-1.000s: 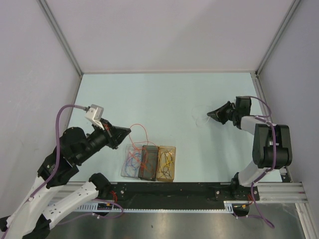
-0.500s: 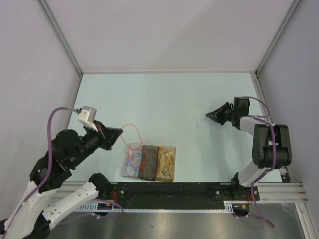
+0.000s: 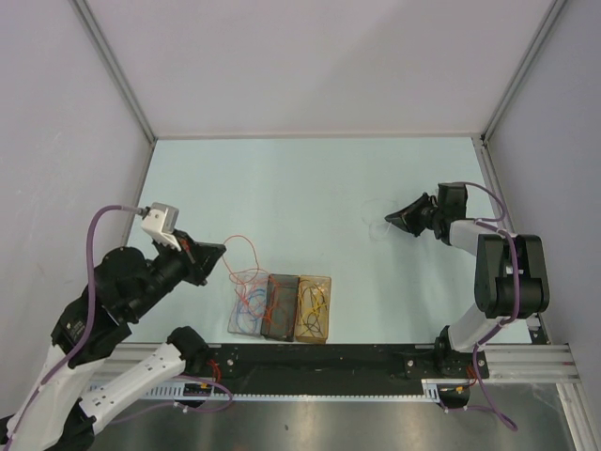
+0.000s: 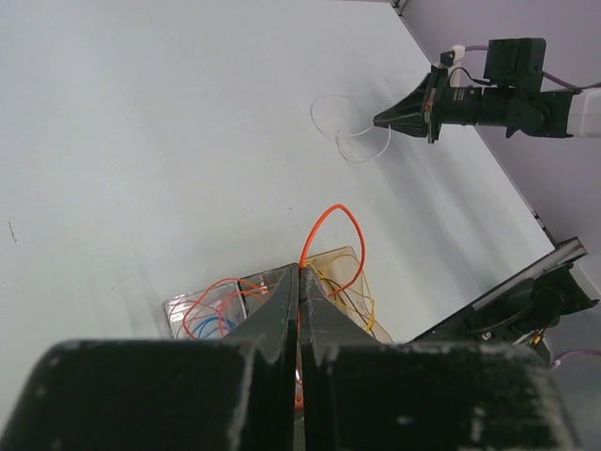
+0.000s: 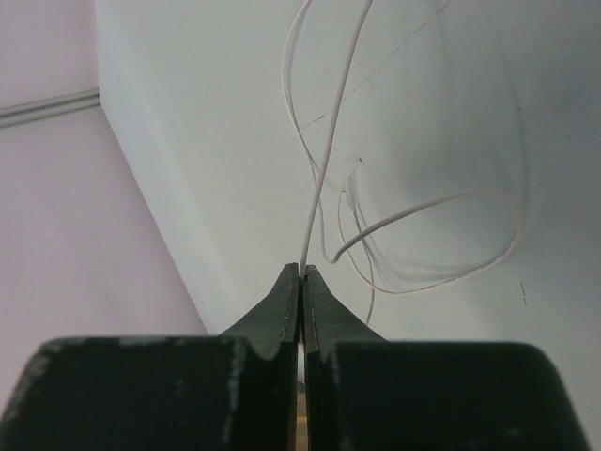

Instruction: Untangle the cables

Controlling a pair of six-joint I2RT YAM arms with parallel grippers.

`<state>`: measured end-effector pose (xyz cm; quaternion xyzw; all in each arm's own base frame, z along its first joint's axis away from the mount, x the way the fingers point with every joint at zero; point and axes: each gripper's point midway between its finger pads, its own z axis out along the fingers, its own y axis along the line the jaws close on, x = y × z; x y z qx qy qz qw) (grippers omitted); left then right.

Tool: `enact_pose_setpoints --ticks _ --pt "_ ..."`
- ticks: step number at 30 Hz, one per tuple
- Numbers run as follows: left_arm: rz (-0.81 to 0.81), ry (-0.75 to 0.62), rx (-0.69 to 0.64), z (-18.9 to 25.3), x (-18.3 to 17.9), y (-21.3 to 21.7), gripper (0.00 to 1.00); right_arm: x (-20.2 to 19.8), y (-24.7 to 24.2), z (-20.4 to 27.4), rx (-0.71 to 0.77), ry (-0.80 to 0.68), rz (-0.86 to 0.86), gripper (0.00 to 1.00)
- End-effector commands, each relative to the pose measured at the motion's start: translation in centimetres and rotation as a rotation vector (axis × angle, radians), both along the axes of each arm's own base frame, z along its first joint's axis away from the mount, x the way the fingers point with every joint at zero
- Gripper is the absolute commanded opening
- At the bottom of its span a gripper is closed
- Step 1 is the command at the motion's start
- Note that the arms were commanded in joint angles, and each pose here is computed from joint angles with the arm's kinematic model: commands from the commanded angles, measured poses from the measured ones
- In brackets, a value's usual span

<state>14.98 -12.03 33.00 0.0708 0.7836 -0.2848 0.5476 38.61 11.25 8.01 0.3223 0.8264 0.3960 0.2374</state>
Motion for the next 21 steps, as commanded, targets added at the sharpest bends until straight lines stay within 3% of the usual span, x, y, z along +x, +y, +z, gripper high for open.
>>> enact_pose_setpoints --ticks 1,9,14,21 --pt "-0.059 -0.002 0.015 0.1 0.1 -1.3 0.00 0.3 0.1 0.9 -0.011 -0.042 0.005 0.00" --pt "-0.213 0.124 0.028 -3.1 0.6 -5.7 0.00 -0.1 -0.2 0.5 -0.008 -0.037 0.004 0.00" --pt "-0.222 0.175 0.023 -5.0 1.3 -7.0 0.00 -0.4 -0.6 0.2 -0.006 -0.032 0.002 0.00" --pt "-0.278 0.232 -0.067 -7.3 1.8 -9.9 0.00 -0.7 -0.7 0.2 0.001 -0.036 0.004 0.00"
